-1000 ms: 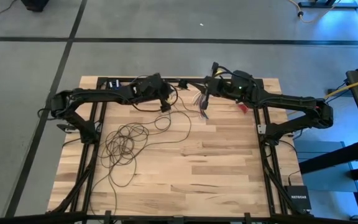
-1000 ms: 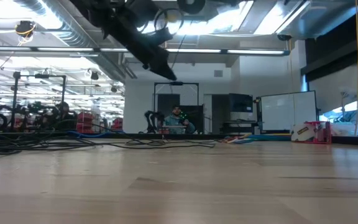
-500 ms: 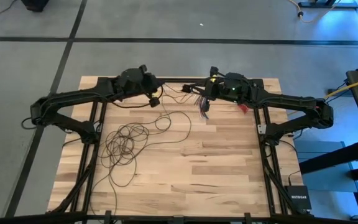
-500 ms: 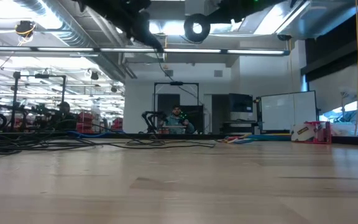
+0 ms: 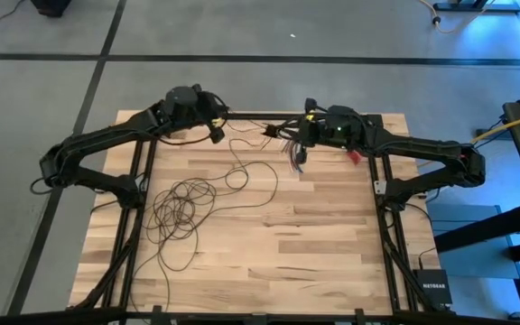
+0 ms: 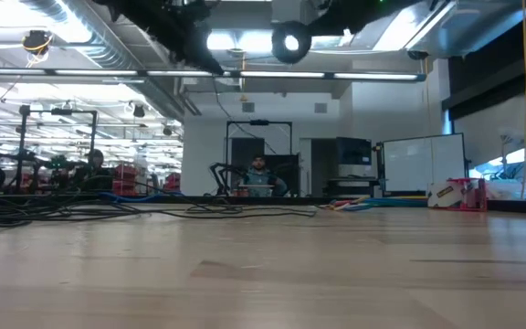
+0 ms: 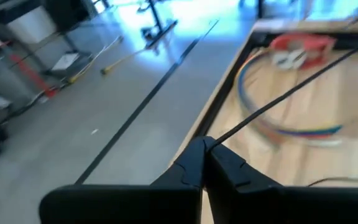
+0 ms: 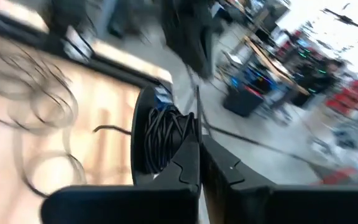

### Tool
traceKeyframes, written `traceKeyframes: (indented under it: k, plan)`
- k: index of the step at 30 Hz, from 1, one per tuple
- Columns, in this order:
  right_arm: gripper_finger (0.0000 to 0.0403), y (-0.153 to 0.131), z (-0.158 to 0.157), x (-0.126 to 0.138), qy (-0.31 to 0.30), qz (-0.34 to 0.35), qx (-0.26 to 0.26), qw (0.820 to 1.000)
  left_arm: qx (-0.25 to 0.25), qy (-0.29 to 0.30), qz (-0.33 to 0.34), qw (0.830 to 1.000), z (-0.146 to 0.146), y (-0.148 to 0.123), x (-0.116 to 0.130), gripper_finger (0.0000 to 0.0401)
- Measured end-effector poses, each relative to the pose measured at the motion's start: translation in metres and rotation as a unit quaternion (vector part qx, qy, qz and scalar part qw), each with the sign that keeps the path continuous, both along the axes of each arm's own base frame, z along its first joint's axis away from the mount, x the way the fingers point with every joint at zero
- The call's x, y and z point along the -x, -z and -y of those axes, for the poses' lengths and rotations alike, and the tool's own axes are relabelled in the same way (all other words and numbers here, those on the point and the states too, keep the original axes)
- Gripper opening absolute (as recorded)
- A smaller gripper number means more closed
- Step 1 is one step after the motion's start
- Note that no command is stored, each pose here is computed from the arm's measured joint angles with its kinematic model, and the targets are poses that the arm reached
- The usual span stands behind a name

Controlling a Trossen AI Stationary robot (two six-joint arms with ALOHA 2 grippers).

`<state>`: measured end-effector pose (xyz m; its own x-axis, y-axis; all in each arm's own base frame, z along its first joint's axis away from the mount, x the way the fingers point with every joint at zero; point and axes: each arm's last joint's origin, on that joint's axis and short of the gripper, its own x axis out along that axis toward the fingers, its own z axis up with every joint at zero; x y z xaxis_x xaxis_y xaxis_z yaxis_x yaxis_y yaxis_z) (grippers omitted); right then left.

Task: Coiling cords

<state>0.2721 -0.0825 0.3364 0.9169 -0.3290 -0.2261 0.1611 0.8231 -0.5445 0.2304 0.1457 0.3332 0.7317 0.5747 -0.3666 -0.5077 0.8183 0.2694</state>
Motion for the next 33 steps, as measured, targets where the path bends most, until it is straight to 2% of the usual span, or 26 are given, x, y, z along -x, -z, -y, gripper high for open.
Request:
traceKeyframes:
  k: [9, 19, 23, 33]
  plan:
    - [0.0003, 0.016, 0.012, -0.014, 0.116, -0.056, 0.089, 0.988, 0.004, 0.105, 0.08, 0.991, 0.036, -0.014, -0.02, 0.0]
    - [0.0003, 0.032, 0.02, -0.034, 0.155, -0.069, 0.137, 0.976, -0.014, 0.157, 0.126, 0.979, 0.061, -0.02, -0.038, 0.0]
    - [0.0003, 0.033, 0.022, -0.039, 0.156, -0.053, 0.142, 0.976, -0.018, 0.169, 0.142, 0.975, 0.063, -0.014, -0.053, 0.0]
    - [0.0003, 0.027, 0.022, -0.042, 0.152, 0.005, 0.121, 0.981, -0.032, 0.198, 0.144, 0.969, 0.064, 0.023, -0.101, 0.0001]
